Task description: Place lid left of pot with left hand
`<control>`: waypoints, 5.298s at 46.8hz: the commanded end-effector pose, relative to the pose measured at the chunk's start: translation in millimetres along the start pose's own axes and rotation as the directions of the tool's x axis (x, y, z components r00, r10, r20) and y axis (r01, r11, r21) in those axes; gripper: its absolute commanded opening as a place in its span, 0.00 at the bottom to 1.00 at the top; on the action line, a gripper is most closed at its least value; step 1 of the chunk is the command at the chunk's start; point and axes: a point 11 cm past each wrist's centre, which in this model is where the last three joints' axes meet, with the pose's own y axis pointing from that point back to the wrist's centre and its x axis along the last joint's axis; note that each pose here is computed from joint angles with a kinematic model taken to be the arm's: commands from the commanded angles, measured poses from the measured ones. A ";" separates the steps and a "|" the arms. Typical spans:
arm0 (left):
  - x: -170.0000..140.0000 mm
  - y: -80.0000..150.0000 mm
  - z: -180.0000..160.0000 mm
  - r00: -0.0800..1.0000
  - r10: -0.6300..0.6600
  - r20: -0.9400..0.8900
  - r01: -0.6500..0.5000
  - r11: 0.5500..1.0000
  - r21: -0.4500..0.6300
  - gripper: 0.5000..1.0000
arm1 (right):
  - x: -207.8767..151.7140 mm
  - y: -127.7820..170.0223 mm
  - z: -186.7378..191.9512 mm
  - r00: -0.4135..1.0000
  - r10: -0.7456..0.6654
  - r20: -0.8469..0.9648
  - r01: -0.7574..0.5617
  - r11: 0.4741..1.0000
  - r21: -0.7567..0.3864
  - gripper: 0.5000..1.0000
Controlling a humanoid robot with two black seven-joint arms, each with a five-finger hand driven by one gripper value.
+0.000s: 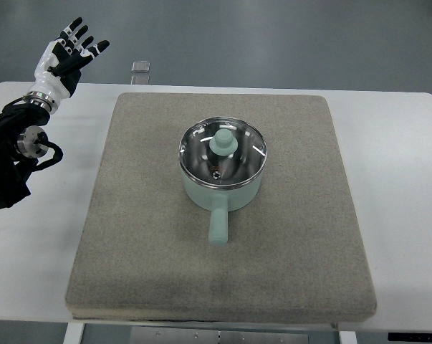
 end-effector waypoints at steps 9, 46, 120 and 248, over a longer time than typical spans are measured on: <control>-4.2 -12.0 27.6 0.996 -0.033 0.083 0.035 0.999 -0.018 0.99 | 0.0 0.0 0.0 1.000 0.000 0.000 0.000 1.000 0.000 0.84; -114.8 -33.6 79.9 0.471 -0.463 0.751 0.473 0.851 0.229 0.99 | 0.0 0.0 0.0 1.000 0.000 0.000 0.000 1.000 0.000 0.84; -239.3 58.4 83.9 -0.579 -0.352 0.735 0.657 0.333 0.677 0.99 | 0.0 0.0 0.0 1.000 0.000 0.000 0.000 1.000 0.000 0.84; -260.3 59.8 57.8 -0.655 -0.281 0.701 0.635 0.297 0.713 0.99 | 0.0 0.0 0.0 1.000 0.000 0.000 0.000 1.000 0.000 0.84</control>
